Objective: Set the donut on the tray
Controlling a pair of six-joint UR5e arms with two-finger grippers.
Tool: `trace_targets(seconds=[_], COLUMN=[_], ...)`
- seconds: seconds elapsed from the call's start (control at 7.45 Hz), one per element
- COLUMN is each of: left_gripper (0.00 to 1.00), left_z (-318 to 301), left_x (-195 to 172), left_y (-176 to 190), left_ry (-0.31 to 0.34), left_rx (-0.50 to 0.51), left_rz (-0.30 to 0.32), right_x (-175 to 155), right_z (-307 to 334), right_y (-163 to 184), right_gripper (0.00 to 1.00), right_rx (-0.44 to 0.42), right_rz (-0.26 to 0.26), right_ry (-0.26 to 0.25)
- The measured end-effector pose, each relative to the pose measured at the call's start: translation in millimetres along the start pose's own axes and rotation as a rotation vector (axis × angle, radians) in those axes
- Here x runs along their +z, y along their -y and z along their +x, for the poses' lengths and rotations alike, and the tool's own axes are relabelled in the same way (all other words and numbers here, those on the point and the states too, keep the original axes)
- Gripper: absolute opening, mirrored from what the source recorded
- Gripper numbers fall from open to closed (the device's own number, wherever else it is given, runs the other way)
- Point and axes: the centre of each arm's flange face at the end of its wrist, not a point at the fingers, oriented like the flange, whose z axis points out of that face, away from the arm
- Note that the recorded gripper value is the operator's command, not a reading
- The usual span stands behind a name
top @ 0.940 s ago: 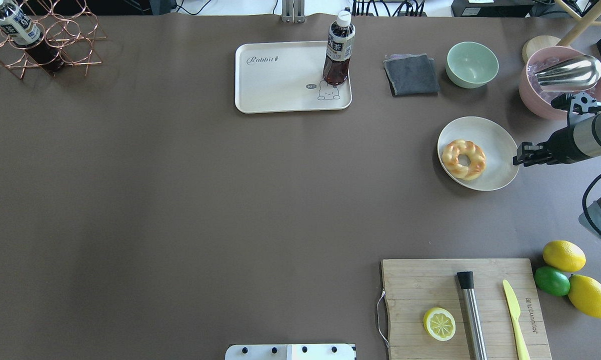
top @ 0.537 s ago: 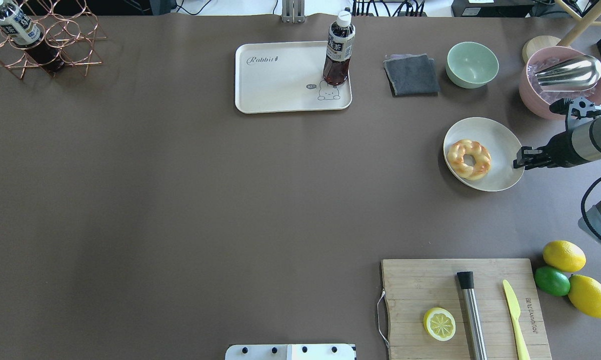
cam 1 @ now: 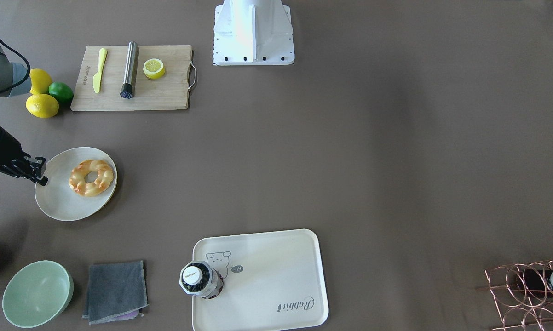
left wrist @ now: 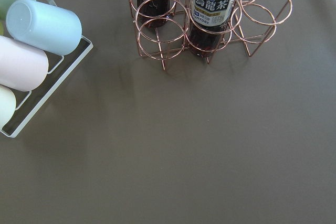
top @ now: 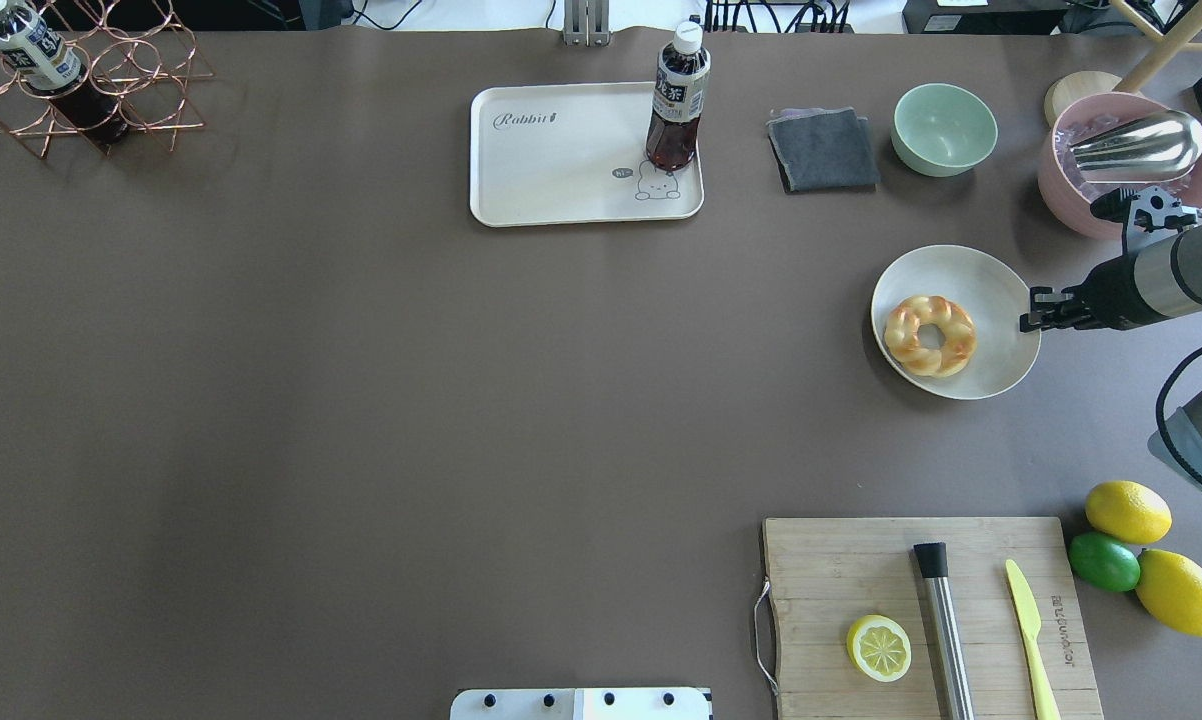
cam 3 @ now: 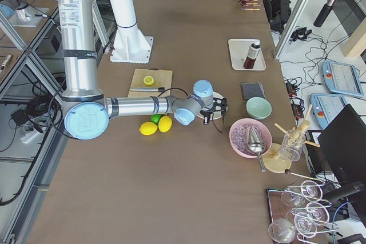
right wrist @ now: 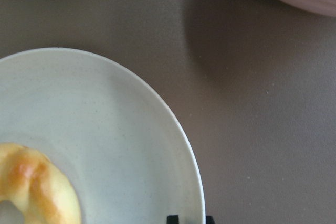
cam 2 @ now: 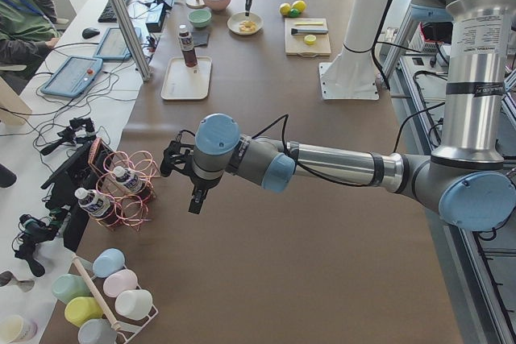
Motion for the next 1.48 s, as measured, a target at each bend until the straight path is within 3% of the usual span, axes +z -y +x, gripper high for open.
trace_targets(seconds=[0.4,0.81,1.07,1.48], left_gripper=[0.99,0.99,0.99,0.98], left_z=[15,65,122,208], left_x=[-5,-3,15,42], left_y=[4,27,39,46], left_ry=[-0.089,-0.14,-0.21,-0.324], left_rx=[-0.06,-0.164,-0.201,-0.245], left_rz=[-0.007,-0.02,-0.062,-0.105], right_x=[-38,-51,-64,-95], right_z=[-59,-190,-311,-479], right_y=[1,-5,-20,-62], right_gripper=[0.0,0.0,0.0,0.0], right_rx=[0.021,0.081,0.122,0.199], right_rz=[0.019,0.0,-0.011,-0.011], right_ry=[0.105,0.245,0.279,0.286])
